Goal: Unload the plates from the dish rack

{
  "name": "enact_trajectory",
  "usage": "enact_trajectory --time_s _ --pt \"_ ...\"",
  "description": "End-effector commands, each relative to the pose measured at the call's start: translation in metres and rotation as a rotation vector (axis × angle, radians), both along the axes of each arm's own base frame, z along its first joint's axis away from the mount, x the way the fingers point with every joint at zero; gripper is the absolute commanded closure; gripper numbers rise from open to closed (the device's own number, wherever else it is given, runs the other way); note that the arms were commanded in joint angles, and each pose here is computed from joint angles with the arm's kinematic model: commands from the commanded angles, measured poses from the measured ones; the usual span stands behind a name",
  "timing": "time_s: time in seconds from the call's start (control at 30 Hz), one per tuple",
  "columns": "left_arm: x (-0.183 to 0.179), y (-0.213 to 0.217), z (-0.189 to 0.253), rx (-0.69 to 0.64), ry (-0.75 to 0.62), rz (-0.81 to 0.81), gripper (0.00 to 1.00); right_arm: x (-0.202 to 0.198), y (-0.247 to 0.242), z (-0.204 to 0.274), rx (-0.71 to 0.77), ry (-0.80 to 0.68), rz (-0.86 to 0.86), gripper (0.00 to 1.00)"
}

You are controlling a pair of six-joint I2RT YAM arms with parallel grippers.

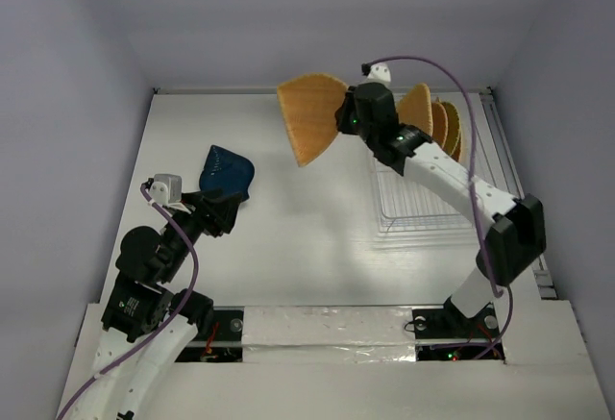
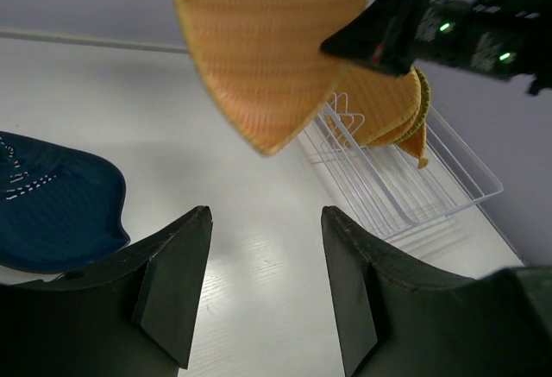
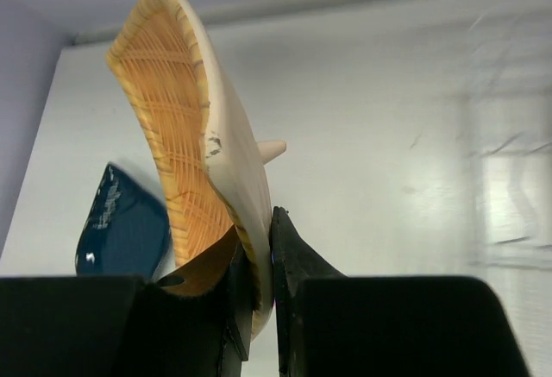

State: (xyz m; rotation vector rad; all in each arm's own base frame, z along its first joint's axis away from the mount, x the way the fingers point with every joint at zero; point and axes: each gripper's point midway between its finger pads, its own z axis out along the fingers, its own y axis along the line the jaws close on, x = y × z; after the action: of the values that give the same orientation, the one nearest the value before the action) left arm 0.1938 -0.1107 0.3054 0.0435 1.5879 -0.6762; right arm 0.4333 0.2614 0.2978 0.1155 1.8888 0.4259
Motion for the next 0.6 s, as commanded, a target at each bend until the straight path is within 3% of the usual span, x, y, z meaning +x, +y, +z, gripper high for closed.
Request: enact_trajectory --time_s 0.0,0.17,0.33,0.57 --pt "0.001 0.0 0.01 -0.017 -0.039 0.004 0.49 0.009 0.048 0.019 0.316 -0.051 0.091 1.0" --pt "0.001 0.0 0.01 -0.018 -0.042 0.003 0.49 0.005 0.07 -0.046 0.385 0.066 0.149 1.0" --pt "0.0 -0.001 0.01 -0.016 -0.043 -0.002 0.49 -0.004 0.078 -0.082 0.443 0.132 0.173 1.0" --pt "0.0 -0.001 0.01 -0.016 -0.043 -0.005 0.49 -0.018 0.072 -0.136 0.431 0.225 0.134 1.0"
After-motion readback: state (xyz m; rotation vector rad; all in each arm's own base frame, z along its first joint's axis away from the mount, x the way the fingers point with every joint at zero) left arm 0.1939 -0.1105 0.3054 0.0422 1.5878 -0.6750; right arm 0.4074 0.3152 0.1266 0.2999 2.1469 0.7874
